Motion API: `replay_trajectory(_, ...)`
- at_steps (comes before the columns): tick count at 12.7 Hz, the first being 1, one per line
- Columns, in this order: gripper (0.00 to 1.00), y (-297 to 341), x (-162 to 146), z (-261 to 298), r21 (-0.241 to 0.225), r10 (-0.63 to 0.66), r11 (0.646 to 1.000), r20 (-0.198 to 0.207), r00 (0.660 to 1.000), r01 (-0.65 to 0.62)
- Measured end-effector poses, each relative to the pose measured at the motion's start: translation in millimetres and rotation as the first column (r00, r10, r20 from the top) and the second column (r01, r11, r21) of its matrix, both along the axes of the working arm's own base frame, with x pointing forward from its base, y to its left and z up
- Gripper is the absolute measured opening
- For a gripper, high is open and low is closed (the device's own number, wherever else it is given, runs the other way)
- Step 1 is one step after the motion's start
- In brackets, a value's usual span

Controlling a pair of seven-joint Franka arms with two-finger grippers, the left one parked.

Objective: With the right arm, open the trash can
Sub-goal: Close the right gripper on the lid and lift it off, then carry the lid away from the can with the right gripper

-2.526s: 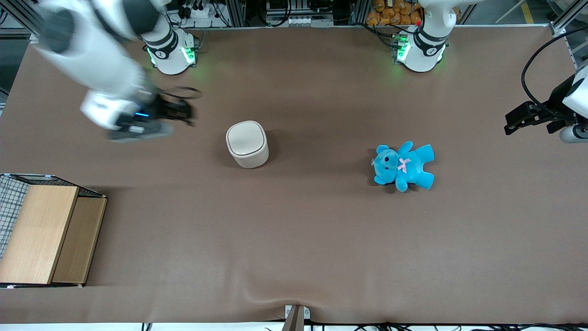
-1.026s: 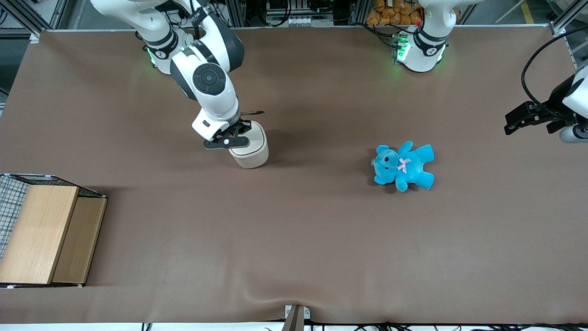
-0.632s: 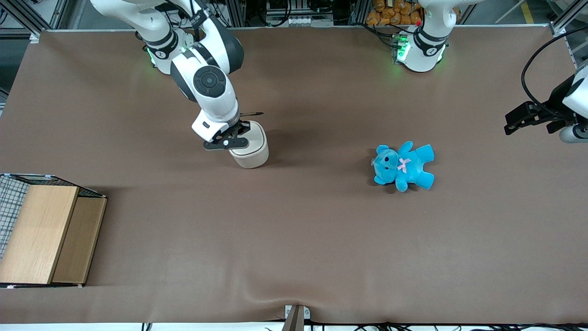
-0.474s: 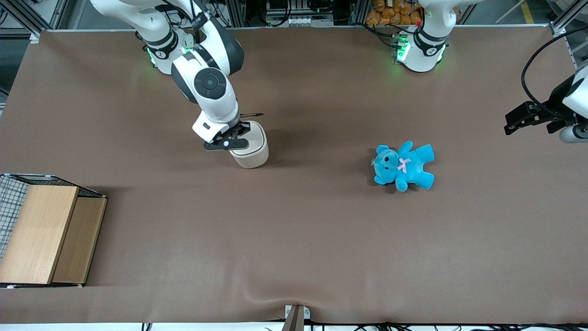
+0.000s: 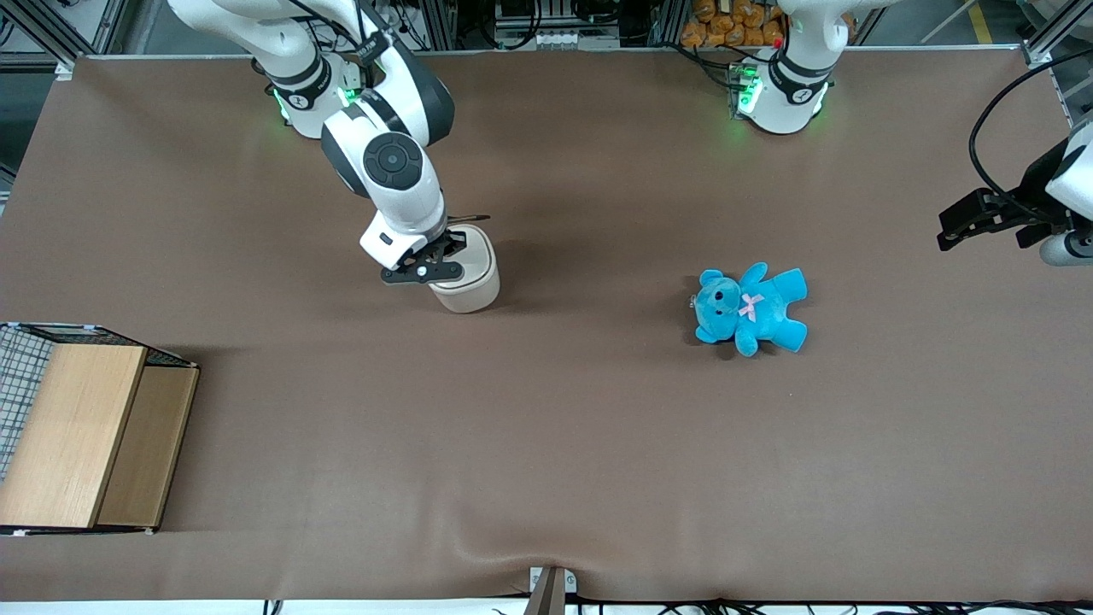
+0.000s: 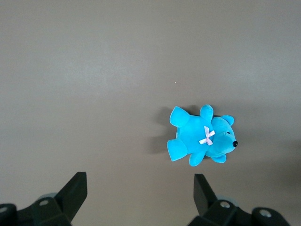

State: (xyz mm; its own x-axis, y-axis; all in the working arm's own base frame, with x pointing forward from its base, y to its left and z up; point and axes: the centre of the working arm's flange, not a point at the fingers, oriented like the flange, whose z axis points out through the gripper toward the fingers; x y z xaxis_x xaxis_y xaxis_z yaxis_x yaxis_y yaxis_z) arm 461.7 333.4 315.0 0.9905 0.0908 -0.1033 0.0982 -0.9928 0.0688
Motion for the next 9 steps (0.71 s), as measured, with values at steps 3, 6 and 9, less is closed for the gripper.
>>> replay_trajectory(3, 0.01, -0.1, 0.3, -1.1, 0.002, -0.015, 1.0, 0.005, 1.0, 0.015)
replay_trajectory(6, 0.01, 0.0, 0.3, -2.1, 0.001, -0.027, 1.0, 0.014, 1.0, 0.027)
replay_trajectory(9, 0.01, 0.1, 0.8, -1.2, 0.002, -0.03, 1.0, 0.016, 0.999, 0.03)
